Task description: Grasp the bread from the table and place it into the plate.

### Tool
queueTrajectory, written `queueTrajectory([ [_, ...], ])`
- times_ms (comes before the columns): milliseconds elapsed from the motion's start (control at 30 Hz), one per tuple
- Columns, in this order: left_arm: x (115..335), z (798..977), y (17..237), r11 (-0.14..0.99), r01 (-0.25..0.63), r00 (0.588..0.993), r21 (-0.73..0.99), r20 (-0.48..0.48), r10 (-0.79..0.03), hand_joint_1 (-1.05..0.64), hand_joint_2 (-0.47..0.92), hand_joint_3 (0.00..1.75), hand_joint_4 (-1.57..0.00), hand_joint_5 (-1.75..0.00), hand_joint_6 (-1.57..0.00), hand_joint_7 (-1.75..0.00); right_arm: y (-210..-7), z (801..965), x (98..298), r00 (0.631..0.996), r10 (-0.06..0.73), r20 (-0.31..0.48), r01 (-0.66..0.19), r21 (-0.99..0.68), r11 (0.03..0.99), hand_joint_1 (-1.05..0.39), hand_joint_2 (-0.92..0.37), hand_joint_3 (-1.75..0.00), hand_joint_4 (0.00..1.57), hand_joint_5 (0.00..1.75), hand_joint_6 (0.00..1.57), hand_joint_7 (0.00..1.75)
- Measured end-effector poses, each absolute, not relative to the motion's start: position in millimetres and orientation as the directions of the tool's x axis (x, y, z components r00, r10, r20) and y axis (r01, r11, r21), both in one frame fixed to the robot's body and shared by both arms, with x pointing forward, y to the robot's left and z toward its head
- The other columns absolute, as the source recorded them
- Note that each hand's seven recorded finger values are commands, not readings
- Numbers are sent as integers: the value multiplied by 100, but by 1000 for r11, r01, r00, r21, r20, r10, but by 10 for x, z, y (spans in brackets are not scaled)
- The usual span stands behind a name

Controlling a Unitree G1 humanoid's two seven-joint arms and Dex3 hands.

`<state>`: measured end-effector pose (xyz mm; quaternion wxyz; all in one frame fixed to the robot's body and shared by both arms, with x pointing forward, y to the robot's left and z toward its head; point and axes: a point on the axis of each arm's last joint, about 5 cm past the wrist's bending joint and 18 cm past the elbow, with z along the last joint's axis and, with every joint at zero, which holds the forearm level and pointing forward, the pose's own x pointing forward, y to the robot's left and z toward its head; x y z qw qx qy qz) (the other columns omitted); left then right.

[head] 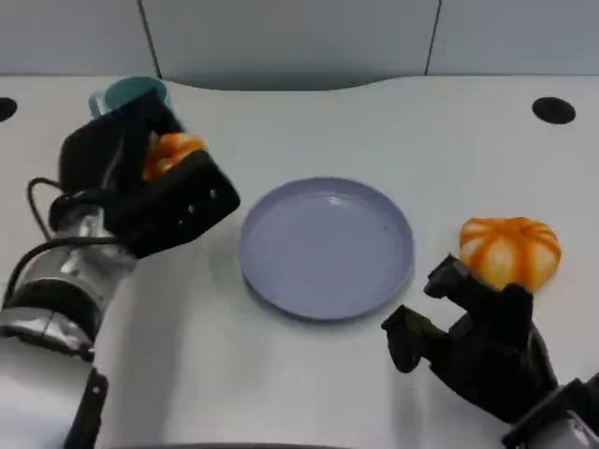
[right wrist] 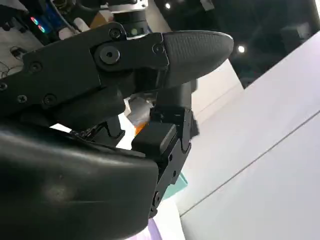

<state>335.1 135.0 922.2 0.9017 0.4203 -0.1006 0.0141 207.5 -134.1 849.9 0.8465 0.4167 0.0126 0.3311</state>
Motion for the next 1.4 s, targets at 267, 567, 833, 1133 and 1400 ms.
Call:
queueTrajectory([
  [267, 3313, 9207, 1037, 653, -44, 957, 756, 219, -189, -105, 92, 29, -81, -163, -68, -136, -1328, 8517, 2115, 765, 583, 272, -571, 704, 421, -79, -92, -30, 92, 144, 84, 96],
  [567, 3174, 9144, 545, 626, 116, 896, 771, 191, -401, -103, 92, 23, -84, -129, -79, -105, -1283, 8526, 2139, 751, 604, 267, -574, 715, 398, -80, -92, -22, 95, 137, 87, 89],
  [833, 3111, 9125, 392, 609, 161, 863, 777, 189, -469, -103, 92, 22, -77, -116, -81, -94, -1265, 8575, 2122, 757, 593, 273, -574, 712, 405, -79, -92, -23, 96, 138, 87, 87],
  [1133, 3084, 8994, 413, 242, 195, 839, 950, -33, -543, -105, 92, 65, 0, -3, 0, -2, -1256, 8588, 2111, 759, 587, 282, -578, 707, 408, -79, -92, -25, 95, 142, 88, 86],
  [1400, 3150, 9029, 501, 40, 111, 840, 993, -72, -538, -105, 92, 76, 0, 0, 0, 0, -1245, 8574, 2123, 760, 581, 290, -580, 705, 407, -78, -92, -25, 96, 138, 91, 78],
])
